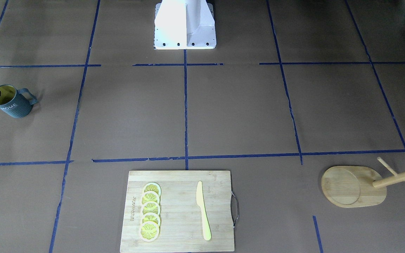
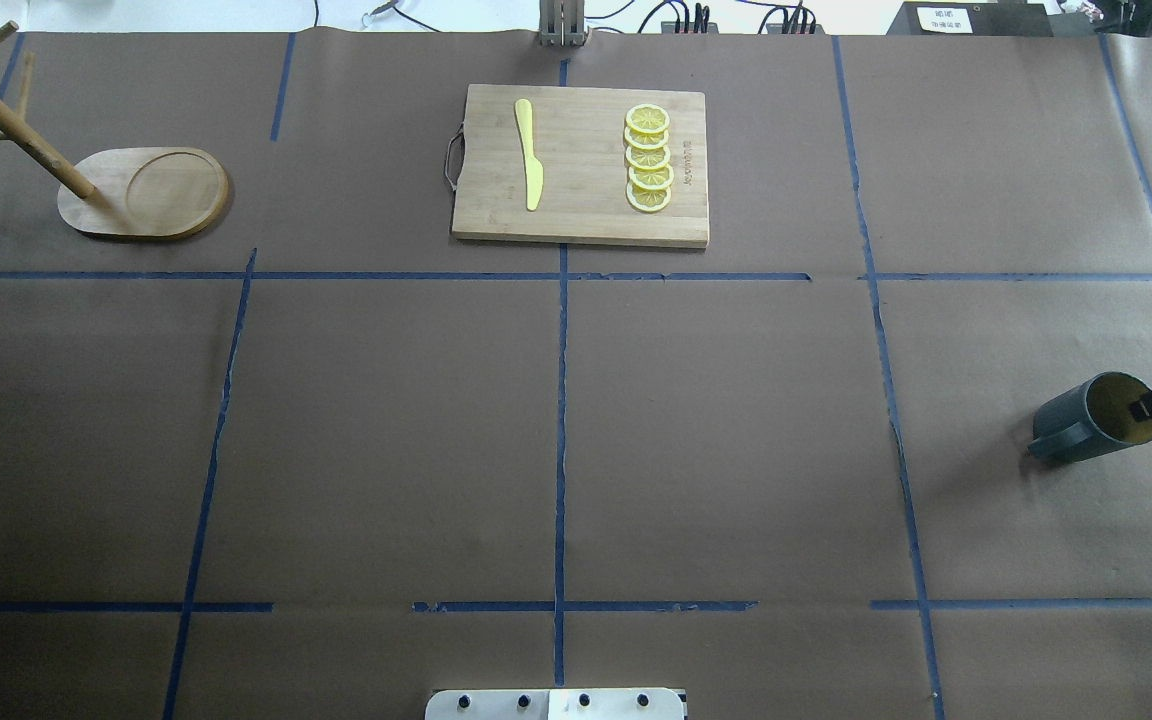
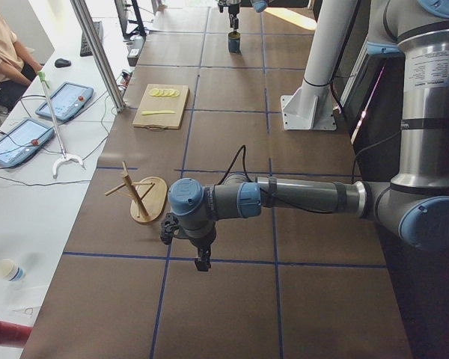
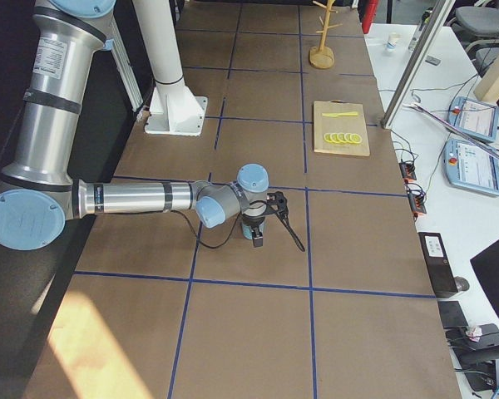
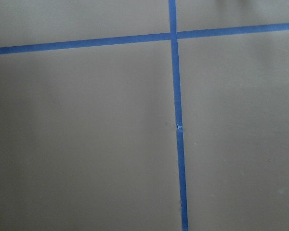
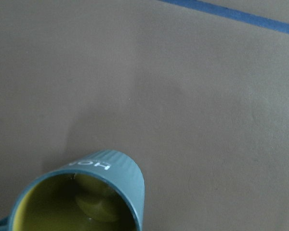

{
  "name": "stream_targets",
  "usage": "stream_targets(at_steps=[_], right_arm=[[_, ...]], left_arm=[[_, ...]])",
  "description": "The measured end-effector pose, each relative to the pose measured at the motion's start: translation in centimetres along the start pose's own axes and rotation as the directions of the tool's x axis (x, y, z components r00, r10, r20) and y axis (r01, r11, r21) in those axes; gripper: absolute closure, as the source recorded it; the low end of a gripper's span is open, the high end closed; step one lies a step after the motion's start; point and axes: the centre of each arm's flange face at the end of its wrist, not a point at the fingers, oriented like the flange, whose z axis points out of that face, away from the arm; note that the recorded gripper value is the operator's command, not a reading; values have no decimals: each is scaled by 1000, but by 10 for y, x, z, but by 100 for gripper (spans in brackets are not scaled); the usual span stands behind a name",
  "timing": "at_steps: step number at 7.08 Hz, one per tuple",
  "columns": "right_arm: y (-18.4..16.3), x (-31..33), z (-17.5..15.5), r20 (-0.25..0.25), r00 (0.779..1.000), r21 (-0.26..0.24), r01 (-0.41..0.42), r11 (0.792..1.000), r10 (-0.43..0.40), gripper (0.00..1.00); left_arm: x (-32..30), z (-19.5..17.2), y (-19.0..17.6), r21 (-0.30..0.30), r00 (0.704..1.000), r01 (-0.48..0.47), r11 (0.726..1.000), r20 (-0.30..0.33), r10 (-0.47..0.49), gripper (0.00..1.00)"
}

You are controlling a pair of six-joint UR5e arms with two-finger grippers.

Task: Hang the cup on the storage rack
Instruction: 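Lower the right gripper onto the teal mug and grasp its rim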

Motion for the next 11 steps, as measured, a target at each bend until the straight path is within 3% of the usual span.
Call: stream_targets(at_steps=[2,4,6,7,11], right_arm=[[-3,-3,5,-7,1000,-3,11,1000,-11,8],[-12,-12,14,-17,999,-6,34,999,-34,8],[-16,-24,26,-11,998,-24,58,998,-58,82],[-17,-27,28,-8,998,-26,61,998,-62,96],[-19,-35,22,20,997,11,80,997,-80,100]], left_arm=[[-7,8,2,-16,1000,17,1000,-2,-17,0],[-16,18,9,-37,999,35,999,-3,-36,0],[-19,21,13,-44,999,43,998,-3,-43,0],[-20,22,13,-45,999,44,998,-3,-44,0],[-19,21,13,-43,999,41,998,-5,-42,0]])
